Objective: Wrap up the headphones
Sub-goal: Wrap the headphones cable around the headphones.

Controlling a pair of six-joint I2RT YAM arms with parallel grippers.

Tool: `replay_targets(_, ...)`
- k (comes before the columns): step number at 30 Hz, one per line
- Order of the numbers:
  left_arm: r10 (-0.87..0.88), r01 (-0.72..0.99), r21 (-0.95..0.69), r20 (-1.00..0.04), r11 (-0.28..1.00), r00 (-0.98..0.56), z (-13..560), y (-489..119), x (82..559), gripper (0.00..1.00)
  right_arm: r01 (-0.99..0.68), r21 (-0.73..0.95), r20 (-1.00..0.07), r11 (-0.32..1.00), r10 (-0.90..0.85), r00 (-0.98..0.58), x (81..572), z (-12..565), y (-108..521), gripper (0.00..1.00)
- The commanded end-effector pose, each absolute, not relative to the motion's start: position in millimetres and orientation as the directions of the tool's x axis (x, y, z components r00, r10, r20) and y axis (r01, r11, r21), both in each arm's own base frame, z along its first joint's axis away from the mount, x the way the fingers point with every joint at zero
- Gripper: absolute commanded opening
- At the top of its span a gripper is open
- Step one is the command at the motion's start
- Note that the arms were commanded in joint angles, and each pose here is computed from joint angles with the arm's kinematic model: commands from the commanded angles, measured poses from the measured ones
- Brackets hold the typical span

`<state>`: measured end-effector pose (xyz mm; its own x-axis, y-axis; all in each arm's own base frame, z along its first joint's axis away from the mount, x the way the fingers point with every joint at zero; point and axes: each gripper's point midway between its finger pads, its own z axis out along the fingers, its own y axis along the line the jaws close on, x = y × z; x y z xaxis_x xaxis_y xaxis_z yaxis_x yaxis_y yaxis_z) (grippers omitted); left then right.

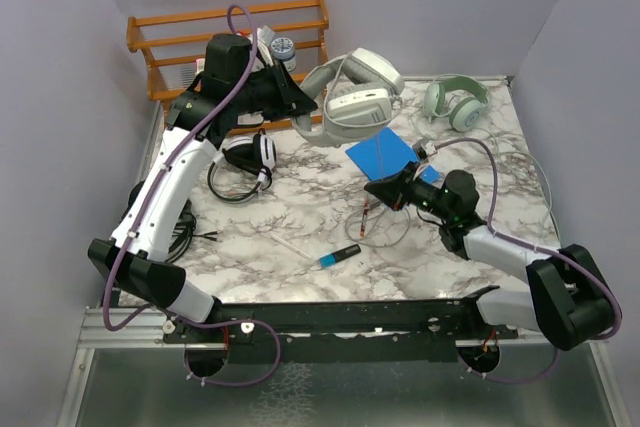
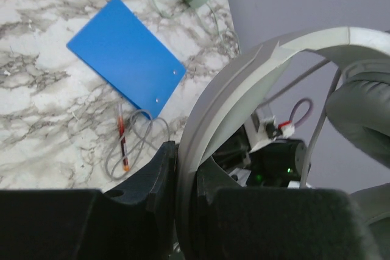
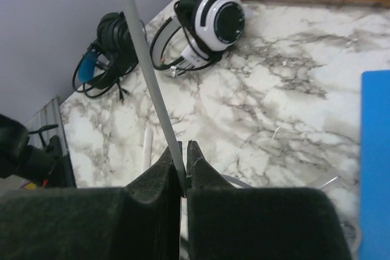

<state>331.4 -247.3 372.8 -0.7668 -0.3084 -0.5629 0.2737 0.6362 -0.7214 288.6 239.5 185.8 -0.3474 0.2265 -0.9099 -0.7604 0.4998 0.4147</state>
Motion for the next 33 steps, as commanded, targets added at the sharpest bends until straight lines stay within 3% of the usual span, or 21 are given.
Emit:
replay_targets(1,-0.484,0.300,-0.774,-0.596,0.557,-0.640,442.3,-240.3,363.1,0.00,-0.785,0.439,-0.899,0.437,0.211,-0.385,251.6,172.3,245.8,0.05)
replay_targets(11,-0.650,0.099,-0.818,-0.518,0.566,-0.556,425.5,-223.0,401.8,0.00,-0.858,0.444,-0.896,0.257,0.110,-0.430,187.6,179.0,278.3,0.24)
replay_targets(17,-0.647,0.115,-0.830,-0.505,0.546,-0.572,421.4,-228.8,402.1,0.00,-0.905,0.414,-0.906,0.095,0.134,-0.400,156.4,210.2,301.4,0.34)
replay_targets(21,-0.643,0.134,-0.816,-0.533,0.562,-0.550,427.2,-223.8,398.6,0.00,-0.874,0.395,-0.918,0.284,0.154,-0.365,189.9,207.6,295.7,0.49)
replay_targets(23,-0.640,0.147,-0.808,-0.550,0.571,-0.536,431.6,-220.9,395.1,0.00,-0.825,0.373,-0.927,0.424,0.195,-0.319,214.5,211.0,284.0,0.69)
replay_targets(27,-0.642,0.157,-0.801,-0.565,0.578,-0.519,436.8,-215.7,389.0,0.00,-0.642,0.304,-0.952,0.704,0.204,-0.228,271.3,222.8,250.2,0.98)
replay_targets(30,-0.638,0.169,-0.799,-0.570,0.577,-0.518,440.3,-215.2,384.1,0.00,-0.519,0.286,-0.958,0.806,0.224,-0.179,309.1,231.2,223.0,1.00)
replay_targets(33,-0.640,0.170,-0.801,-0.569,0.574,-0.516,442.6,-213.5,380.4,0.00,-0.488,0.319,-0.946,0.813,0.244,-0.212,342.8,225.5,212.3,1.00)
